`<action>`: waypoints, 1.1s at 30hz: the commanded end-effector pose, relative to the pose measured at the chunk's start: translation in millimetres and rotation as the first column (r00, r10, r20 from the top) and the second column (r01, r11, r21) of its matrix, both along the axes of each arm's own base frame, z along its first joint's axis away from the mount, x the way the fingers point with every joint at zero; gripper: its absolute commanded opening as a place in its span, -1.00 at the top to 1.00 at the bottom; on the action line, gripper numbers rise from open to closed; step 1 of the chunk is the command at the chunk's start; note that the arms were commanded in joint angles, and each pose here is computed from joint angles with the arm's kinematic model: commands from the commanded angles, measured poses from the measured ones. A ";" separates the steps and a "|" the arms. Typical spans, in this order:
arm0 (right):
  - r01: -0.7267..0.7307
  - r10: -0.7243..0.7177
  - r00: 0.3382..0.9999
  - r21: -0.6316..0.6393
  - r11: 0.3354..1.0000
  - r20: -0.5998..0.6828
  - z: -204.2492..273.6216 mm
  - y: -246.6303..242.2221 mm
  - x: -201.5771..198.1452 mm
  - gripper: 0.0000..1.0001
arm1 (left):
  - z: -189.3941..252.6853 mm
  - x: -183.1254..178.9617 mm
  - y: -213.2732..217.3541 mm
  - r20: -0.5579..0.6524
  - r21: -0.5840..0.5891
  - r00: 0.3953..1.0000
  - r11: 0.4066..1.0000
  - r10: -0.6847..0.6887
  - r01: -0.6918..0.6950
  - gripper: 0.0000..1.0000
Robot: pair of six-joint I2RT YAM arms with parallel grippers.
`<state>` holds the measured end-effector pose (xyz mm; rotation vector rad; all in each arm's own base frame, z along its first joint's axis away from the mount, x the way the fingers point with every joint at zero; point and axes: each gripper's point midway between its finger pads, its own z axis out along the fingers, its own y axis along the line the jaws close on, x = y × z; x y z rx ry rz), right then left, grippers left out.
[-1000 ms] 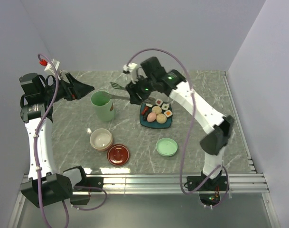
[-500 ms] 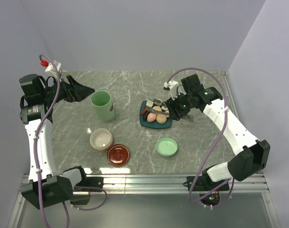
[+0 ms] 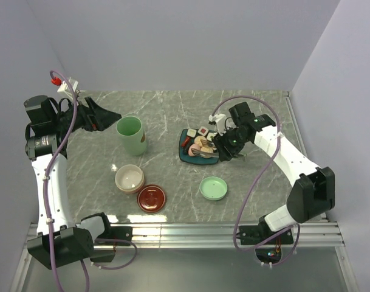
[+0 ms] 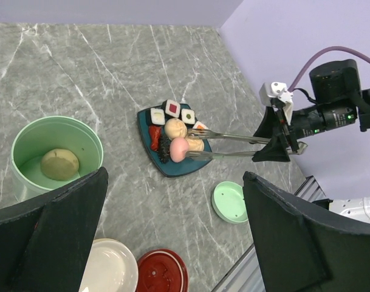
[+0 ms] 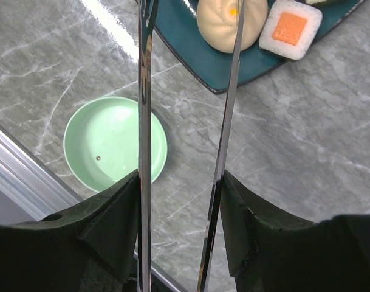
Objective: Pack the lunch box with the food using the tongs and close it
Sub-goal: Pick up the food using the clamp
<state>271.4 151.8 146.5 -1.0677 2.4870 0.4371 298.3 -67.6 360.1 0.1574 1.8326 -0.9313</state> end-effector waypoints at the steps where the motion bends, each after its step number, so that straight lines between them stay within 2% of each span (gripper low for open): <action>1: -0.013 0.013 1.000 0.035 0.999 0.020 -1.0 7.9 10.1 -0.15 | 5.6 -5.8 -1.6 0.046 0.021 0.999 1.000 -0.018 0.017 -0.98; 13: -0.048 0.051 0.998 0.063 0.997 -0.045 -8.5 16.5 6.2 -0.15 | 1.2 -5.0 -1.5 0.037 0.024 0.999 1.000 -0.021 0.020 -0.98; 33: -0.061 0.061 0.998 0.053 0.997 -0.002 0.9 22.6 17.9 -0.18 | -6.0 -1.3 -0.6 0.016 0.011 1.000 1.000 -0.020 0.020 -0.98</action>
